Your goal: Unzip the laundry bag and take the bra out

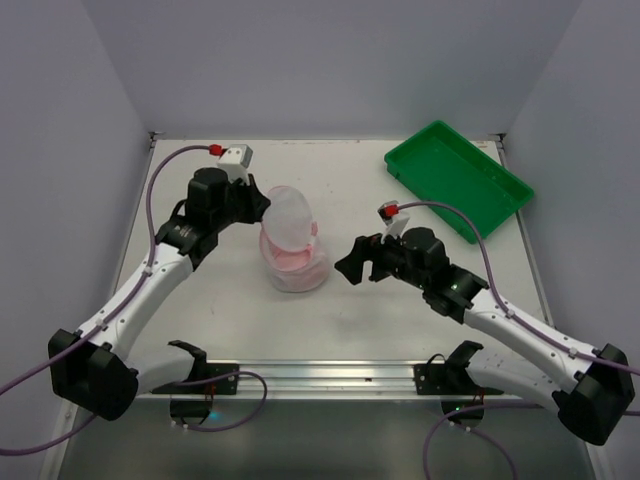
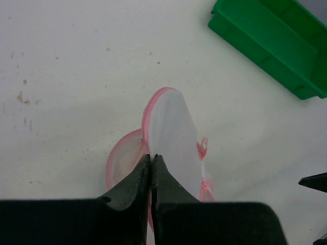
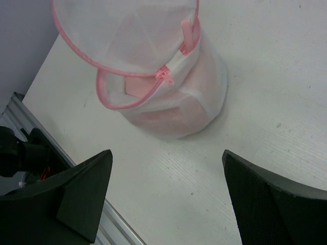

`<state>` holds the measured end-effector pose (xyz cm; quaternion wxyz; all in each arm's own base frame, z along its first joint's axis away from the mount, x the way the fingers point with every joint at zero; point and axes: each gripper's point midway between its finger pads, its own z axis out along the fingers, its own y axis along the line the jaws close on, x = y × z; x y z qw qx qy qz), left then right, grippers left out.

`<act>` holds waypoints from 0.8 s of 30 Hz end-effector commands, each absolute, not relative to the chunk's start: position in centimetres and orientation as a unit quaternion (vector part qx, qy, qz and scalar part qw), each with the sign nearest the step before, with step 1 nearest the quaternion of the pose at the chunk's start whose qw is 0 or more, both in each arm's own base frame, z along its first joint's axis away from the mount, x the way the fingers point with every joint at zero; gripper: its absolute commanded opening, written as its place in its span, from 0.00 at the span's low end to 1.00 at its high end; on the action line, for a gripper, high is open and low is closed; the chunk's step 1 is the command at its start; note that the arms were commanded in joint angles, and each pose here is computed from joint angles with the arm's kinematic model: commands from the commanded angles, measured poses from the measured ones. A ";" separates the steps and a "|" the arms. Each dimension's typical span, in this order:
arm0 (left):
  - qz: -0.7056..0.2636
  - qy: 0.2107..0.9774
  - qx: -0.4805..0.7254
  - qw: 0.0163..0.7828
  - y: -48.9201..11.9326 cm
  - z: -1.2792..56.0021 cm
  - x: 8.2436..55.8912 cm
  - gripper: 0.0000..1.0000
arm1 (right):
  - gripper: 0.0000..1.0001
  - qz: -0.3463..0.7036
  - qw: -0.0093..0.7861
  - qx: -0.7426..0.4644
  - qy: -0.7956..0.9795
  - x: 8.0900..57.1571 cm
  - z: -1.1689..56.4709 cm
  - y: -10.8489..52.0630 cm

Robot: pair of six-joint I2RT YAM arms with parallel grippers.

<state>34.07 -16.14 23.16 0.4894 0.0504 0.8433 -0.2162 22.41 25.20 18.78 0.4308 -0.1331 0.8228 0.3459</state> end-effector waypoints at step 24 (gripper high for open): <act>-0.435 0.784 0.213 0.389 -41.4 26.3 25.9 0.44 | 0.93 0.275 0.604 0.052 0.746 20.9 24.0 13.0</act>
